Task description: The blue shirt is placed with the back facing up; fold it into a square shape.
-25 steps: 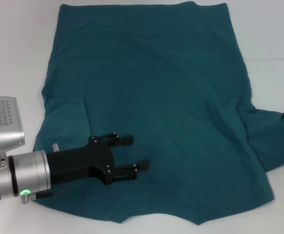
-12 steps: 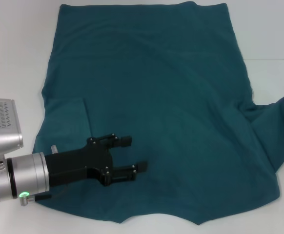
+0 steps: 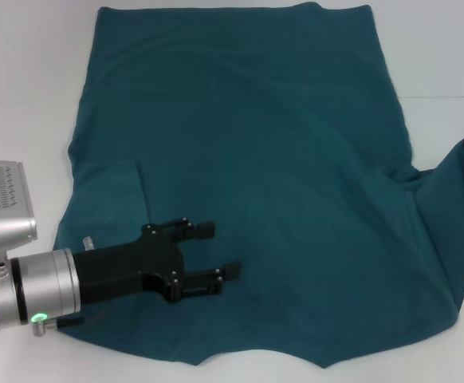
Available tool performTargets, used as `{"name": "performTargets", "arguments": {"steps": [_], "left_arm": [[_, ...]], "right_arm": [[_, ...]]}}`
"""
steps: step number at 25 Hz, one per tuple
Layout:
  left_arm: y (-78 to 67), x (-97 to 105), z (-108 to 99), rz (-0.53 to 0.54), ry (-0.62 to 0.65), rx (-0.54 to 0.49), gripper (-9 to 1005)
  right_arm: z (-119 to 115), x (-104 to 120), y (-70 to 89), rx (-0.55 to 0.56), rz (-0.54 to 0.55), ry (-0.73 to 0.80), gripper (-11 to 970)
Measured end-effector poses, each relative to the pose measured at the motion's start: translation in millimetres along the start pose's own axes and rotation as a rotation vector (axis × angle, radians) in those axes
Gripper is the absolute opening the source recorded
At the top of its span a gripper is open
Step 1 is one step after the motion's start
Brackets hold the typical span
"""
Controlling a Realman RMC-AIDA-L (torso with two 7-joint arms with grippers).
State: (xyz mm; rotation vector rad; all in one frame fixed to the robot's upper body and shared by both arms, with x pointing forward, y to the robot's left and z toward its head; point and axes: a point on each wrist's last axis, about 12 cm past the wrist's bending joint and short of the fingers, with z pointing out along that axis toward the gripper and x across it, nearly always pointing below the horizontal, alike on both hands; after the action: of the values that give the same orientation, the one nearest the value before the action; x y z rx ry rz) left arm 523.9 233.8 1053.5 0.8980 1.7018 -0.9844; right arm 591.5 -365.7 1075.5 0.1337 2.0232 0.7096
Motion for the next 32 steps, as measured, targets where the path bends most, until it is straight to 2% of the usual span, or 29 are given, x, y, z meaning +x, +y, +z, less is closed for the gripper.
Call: {"name": "performTargets", "arguments": {"steps": [13,32], "left_arm": [[0.4,-1.2,1.1,0.0,-0.002,0.002,813],[0.7,-2.0,1.8,0.0,-0.002,0.004,813]], "right_arm": [[-1.0,-9.3,-2.3,0.02,-0.027,-0.021,2],[-24.8,14.3,-24.1,0.1,0.062,-0.094,2]]}}
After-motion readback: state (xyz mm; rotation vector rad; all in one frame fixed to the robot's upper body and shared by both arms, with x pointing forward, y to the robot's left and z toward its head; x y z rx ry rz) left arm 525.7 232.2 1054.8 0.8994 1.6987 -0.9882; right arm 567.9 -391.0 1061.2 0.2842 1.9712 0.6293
